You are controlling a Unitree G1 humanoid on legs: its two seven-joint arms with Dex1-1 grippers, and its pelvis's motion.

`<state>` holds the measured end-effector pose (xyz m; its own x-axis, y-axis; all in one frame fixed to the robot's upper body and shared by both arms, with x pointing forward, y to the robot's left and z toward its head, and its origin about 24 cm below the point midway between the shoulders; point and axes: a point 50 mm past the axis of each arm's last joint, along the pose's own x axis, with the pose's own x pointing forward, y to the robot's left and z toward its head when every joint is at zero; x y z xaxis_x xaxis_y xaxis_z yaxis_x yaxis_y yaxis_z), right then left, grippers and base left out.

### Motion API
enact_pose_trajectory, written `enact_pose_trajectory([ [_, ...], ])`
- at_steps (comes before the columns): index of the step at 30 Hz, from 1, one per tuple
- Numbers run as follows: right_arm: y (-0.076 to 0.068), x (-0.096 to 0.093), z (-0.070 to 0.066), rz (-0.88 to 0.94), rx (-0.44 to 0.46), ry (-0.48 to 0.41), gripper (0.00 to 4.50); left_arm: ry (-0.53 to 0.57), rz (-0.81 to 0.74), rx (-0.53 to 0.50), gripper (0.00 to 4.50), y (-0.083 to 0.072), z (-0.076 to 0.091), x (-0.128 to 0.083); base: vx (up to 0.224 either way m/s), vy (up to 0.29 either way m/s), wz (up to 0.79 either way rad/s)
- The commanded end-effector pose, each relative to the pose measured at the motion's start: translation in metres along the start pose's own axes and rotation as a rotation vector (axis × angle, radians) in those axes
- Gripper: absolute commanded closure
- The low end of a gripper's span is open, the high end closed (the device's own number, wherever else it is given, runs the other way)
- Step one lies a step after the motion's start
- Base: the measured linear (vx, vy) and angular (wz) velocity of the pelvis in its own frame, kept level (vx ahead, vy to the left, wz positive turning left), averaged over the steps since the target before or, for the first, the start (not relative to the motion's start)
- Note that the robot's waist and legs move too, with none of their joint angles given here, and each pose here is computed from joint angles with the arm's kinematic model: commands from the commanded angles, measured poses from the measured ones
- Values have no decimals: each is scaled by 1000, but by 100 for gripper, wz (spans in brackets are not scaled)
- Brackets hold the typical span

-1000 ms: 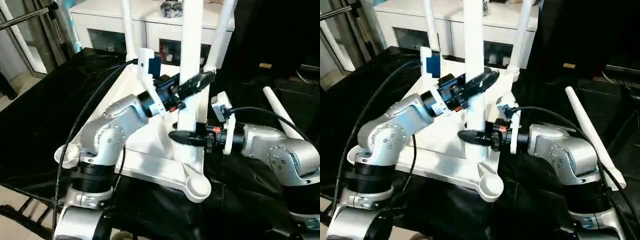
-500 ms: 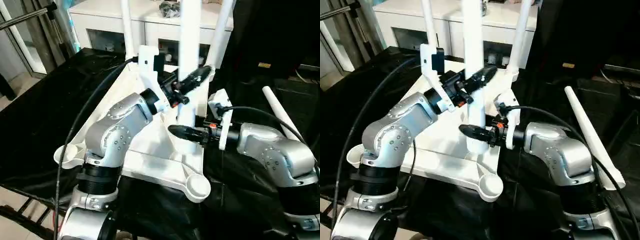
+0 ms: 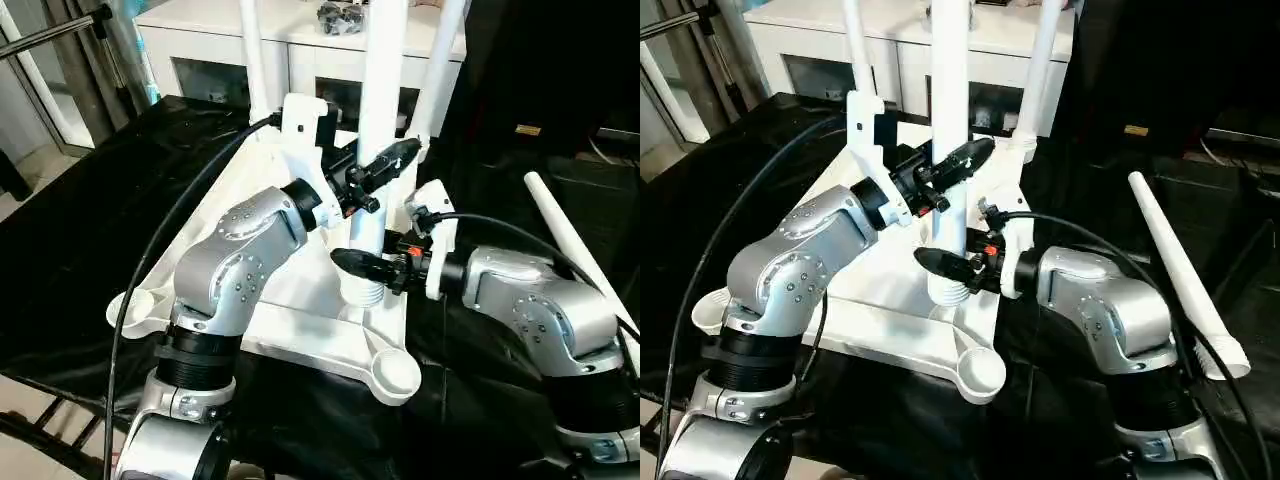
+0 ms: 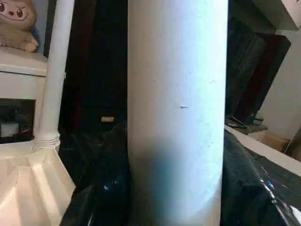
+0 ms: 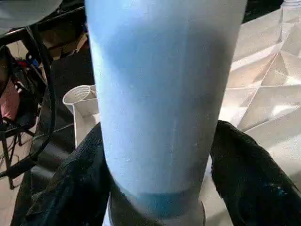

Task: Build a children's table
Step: Pick table leg

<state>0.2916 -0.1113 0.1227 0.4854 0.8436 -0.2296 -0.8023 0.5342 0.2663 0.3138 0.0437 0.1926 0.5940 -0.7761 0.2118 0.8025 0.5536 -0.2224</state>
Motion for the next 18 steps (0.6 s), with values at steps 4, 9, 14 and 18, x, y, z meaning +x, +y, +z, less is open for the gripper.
enact_pose_trajectory([
  [4,0,-2,1,-1,38,-3,177,-12,-25,12,265,-4,1,1,0,0,0],
  [9,0,-2,-1,-2,54,-8,224,-10,-35,6,265,-5,1,1,0,0,0],
  [14,0,-1,0,-2,57,-16,249,-7,-45,12,265,-6,0,0,0,0,0],
  [18,1,0,0,4,54,-23,253,6,-15,29,195,-2,0,-1,0,0,0],
])
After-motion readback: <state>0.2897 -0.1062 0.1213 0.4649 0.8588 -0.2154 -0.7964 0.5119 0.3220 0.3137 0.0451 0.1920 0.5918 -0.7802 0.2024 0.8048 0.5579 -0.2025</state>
